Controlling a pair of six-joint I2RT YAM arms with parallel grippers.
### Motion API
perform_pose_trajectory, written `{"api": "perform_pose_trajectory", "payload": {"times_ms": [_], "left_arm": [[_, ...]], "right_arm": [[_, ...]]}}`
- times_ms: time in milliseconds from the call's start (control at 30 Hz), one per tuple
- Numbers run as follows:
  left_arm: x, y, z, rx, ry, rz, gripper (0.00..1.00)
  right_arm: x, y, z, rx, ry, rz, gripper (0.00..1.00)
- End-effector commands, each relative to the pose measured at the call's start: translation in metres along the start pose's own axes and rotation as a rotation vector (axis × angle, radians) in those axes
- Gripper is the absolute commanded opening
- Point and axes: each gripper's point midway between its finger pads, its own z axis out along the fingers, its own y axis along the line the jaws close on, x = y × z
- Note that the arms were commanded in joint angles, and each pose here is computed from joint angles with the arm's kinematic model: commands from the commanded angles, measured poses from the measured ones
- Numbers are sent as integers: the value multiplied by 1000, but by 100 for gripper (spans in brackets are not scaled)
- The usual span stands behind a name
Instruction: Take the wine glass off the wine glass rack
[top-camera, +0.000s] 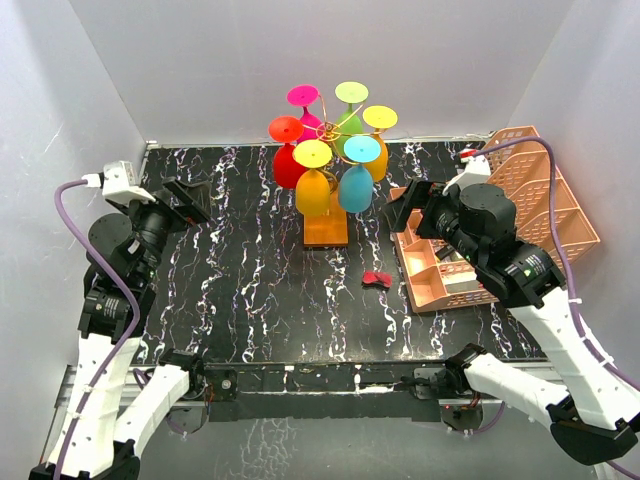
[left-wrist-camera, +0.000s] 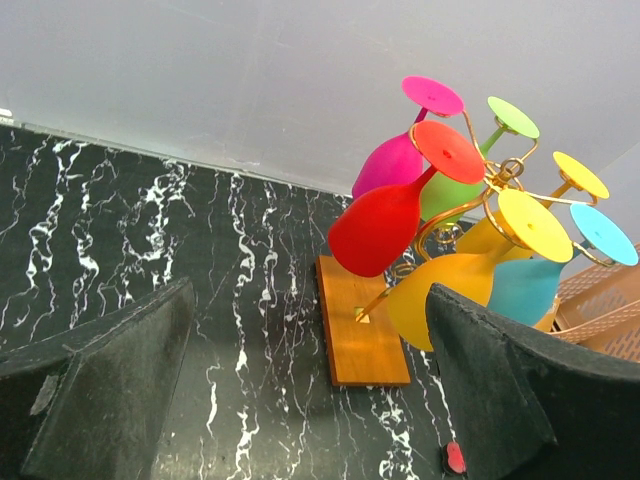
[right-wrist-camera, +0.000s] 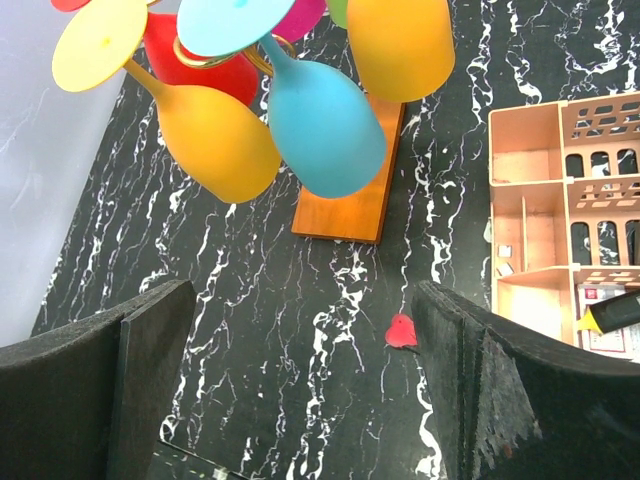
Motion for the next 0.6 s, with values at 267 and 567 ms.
{"api": "perform_pose_trajectory", "payload": {"times_ms": [267,567], "left_arm": [[-4,-14,5,71,-34,13,97],[4,-20,11,102,-18,40,97]], "right_arm": [[-25,11,14,-18,-116,59,98],[-71,23,39,36,-219,141,98]]}}
